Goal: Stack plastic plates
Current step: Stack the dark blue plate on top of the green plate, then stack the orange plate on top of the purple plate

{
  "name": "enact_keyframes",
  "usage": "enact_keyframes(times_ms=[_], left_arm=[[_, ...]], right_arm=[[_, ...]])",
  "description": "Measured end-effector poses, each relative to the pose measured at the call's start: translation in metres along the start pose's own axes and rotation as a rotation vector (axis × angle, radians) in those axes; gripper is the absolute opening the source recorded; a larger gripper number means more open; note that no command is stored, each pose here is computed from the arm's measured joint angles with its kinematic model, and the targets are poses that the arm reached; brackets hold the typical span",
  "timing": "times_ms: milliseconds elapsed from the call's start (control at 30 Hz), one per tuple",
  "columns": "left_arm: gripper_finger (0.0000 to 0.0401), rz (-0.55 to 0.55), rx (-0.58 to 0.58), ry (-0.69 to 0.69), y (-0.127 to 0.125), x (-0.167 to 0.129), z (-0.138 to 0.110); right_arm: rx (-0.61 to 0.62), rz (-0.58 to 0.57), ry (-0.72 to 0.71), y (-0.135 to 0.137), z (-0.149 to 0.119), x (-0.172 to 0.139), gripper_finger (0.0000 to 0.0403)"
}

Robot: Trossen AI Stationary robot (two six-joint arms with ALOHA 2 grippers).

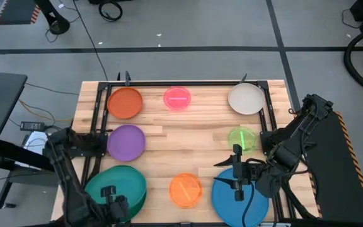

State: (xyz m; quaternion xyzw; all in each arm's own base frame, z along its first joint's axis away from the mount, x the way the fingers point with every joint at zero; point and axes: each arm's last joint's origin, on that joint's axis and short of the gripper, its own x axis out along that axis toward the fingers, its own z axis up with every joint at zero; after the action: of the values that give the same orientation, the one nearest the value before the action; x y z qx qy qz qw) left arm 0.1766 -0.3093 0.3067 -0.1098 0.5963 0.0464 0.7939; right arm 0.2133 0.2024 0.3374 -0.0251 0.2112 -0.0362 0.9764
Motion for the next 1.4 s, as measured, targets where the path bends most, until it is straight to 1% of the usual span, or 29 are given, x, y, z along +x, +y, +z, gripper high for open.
enact_keyframes(times_ms=[233,433,633,833,967,1033,1167,1233,1333,1400], left_arm=[[0.0015,0.136,0.026,0.032,-0.01,0.037,-0.006],[0.0015,0.207,-0.005,0.039,-0.018,0.064,-0.01],[0.0035,0.274,-0.037,-0.058,-0.021,0.083,-0.009],[0.0047,0.263,-0.061,-0.116,-0.027,0.094,-0.008],[0.0075,0.22,-0.065,-0.112,-0.031,0.096,-0.008],[0.0097,0.218,-0.072,-0.108,-0.031,0.096,-0.006],[0.0148,0.222,-0.069,-0.108,-0.03,0.098,-0.005],[0.017,0.23,-0.027,-0.1,-0.029,0.098,-0.004],[0.0191,0.225,0.005,-0.086,-0.03,0.095,-0.003],[0.0198,0.198,-0.005,-0.092,-0.033,0.092,-0.001]], right_arm=[[-0.015,-0.006,0.008,0.0,-0.003,0.001,0.021],[-0.043,-0.016,0.037,0.0,-0.022,0.009,0.021],[-0.031,-0.004,0.013,0.003,-0.04,0.018,0.021],[-0.022,0.025,-0.033,0.005,-0.057,0.027,0.021],[0.032,0.053,-0.05,0.004,-0.067,0.033,0.021],[0.06,0.078,-0.049,0.002,-0.07,0.037,0.021],[0.063,0.105,-0.027,-0.001,-0.075,0.042,0.021],[0.067,0.119,-0.021,-0.001,-0.075,0.042,0.021],[0.091,0.155,-0.01,-0.001,-0.074,0.043,0.021],[0.092,0.177,0.001,-0.002,-0.074,0.044,0.021]])
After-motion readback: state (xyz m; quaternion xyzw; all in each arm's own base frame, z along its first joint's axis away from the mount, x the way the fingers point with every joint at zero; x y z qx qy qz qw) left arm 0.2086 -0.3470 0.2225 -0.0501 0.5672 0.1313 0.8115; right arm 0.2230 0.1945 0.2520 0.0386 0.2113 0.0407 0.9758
